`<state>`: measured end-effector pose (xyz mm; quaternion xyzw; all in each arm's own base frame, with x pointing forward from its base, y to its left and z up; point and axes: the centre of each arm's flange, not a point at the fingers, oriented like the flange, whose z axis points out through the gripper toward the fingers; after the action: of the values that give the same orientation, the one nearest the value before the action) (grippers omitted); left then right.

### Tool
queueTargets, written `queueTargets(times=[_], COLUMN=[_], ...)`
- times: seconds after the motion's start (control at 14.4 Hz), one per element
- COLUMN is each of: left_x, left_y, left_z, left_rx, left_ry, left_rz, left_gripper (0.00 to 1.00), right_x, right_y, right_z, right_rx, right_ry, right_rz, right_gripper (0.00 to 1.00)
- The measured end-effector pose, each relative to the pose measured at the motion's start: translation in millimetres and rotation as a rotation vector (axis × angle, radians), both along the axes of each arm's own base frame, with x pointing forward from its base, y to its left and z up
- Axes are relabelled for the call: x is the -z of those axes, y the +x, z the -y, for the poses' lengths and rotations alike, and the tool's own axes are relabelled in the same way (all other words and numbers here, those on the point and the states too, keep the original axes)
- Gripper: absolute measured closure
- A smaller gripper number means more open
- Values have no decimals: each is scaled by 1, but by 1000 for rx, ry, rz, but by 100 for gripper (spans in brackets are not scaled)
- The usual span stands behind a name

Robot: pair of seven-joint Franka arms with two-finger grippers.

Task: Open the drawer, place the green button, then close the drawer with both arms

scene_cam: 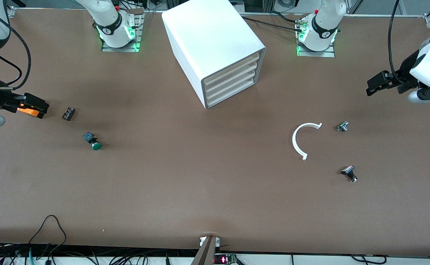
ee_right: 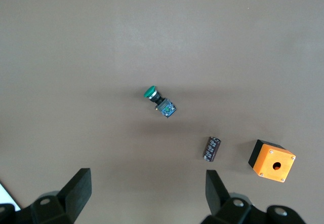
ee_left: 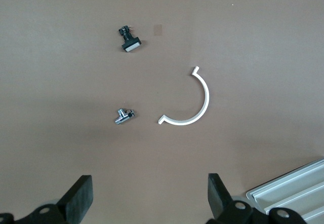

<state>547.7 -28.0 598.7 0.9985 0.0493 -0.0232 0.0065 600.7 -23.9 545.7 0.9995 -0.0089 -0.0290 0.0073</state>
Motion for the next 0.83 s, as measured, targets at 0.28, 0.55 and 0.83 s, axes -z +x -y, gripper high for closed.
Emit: queueTargets(times=[0.28, 0.55, 0.83], left_x=[0, 0, 0], left_y=[0, 0, 0], left_z=[0, 0, 0], left_rx=[0, -1, 0], left_ry=[0, 0, 0], left_rz=[0, -1, -5], left_gripper=[0, 0, 0], right_x=[18, 35, 48], right_y=[6, 11, 16], right_z=[0, -1, 0], right_rx=[-3, -18, -66], right_ry=[-1, -2, 1], right_rz=[-31, -58, -73], right_gripper=[0, 0, 0])
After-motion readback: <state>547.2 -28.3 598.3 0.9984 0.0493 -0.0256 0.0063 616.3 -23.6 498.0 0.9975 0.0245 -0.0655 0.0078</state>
